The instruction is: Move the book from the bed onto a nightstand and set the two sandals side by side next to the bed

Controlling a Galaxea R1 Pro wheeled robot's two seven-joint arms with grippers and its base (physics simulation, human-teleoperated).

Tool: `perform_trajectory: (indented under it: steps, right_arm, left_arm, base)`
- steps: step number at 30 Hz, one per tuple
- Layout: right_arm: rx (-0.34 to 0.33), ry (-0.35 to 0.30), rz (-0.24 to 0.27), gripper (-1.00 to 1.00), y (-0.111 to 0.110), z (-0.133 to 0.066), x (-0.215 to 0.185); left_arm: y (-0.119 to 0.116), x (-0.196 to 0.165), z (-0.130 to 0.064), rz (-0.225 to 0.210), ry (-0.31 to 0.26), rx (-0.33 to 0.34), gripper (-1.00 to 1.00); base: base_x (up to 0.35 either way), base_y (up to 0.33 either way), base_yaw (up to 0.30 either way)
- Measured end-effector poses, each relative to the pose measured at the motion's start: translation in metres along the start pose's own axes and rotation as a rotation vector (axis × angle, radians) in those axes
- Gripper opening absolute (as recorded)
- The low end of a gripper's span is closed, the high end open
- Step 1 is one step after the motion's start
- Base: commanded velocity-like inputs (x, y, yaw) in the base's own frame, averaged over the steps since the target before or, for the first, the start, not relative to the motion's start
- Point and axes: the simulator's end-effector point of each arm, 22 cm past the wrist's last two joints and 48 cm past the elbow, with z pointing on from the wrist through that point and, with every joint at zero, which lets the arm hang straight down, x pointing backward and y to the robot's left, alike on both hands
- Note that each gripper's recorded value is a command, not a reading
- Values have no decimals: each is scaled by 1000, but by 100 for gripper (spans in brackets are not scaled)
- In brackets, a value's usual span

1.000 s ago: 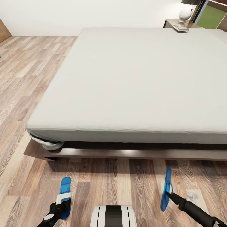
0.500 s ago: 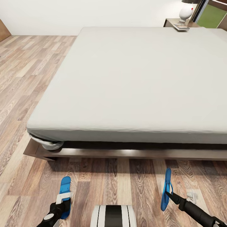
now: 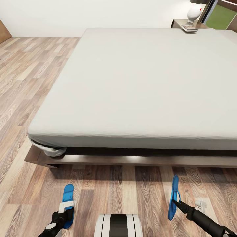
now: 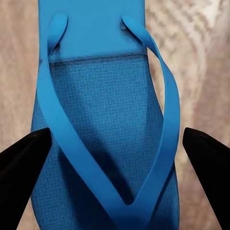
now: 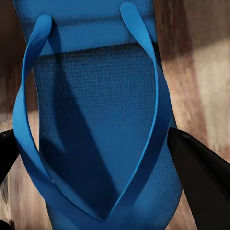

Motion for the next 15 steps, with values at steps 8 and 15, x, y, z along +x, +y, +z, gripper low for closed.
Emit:
perform_trajectory:
  steps: [8, 15]
  right_arm:
    - [0, 0, 0, -100, 0, 0, 0]
    - [0, 0, 0, -100, 0, 0, 0]
  left_arm:
    - [0, 0, 0, 0, 0, 0, 100]
    - [0, 2, 0, -2, 4, -2, 100]
  base:
    - [0, 0, 0]
    - [0, 0, 0]
